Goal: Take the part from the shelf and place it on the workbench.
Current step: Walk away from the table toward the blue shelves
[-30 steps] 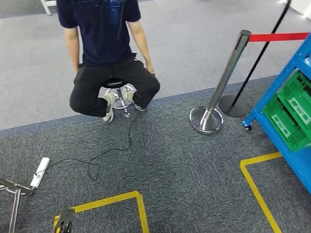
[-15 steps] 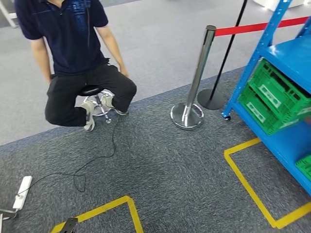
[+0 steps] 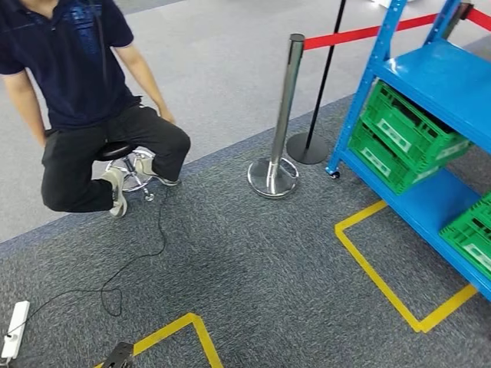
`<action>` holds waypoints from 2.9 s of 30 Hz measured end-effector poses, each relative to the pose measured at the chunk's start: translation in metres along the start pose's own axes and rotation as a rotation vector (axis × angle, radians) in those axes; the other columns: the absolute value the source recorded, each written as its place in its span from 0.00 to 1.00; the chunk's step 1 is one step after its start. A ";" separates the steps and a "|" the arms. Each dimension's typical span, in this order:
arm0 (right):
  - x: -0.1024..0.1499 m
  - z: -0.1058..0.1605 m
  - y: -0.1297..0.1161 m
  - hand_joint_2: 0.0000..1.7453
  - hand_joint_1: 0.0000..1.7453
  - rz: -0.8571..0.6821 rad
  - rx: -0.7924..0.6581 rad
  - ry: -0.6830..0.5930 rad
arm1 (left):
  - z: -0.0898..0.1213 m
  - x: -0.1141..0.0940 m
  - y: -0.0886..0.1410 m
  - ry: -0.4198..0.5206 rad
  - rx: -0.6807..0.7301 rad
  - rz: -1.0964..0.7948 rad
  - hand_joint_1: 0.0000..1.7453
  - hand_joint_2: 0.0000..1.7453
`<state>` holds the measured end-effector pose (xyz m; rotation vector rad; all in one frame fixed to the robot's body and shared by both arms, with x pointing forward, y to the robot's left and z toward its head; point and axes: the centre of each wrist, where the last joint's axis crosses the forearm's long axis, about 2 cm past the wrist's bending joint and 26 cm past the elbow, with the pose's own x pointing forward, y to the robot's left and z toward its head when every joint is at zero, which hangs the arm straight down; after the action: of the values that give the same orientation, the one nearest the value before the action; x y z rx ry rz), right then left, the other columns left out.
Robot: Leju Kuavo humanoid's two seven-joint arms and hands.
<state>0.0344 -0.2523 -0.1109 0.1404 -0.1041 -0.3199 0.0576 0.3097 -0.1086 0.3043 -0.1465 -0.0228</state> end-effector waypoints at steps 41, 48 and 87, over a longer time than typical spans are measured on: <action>0.001 0.000 0.001 0.00 0.00 0.053 0.012 0.003 | 0.003 0.001 -0.010 -0.047 -0.064 -0.230 0.00 0.00; 0.001 0.000 0.001 0.00 0.00 0.064 0.009 0.001 | 0.003 0.003 -0.010 -0.051 -0.069 -0.244 0.00 0.00; 0.011 0.000 0.000 0.00 0.00 0.154 -0.042 0.004 | 0.002 0.018 -0.008 0.031 -0.014 -0.317 0.00 0.00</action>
<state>0.0447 -0.2560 -0.1102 0.0911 -0.1033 -0.1677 0.0748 0.3006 -0.1064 0.3109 -0.0660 -0.3332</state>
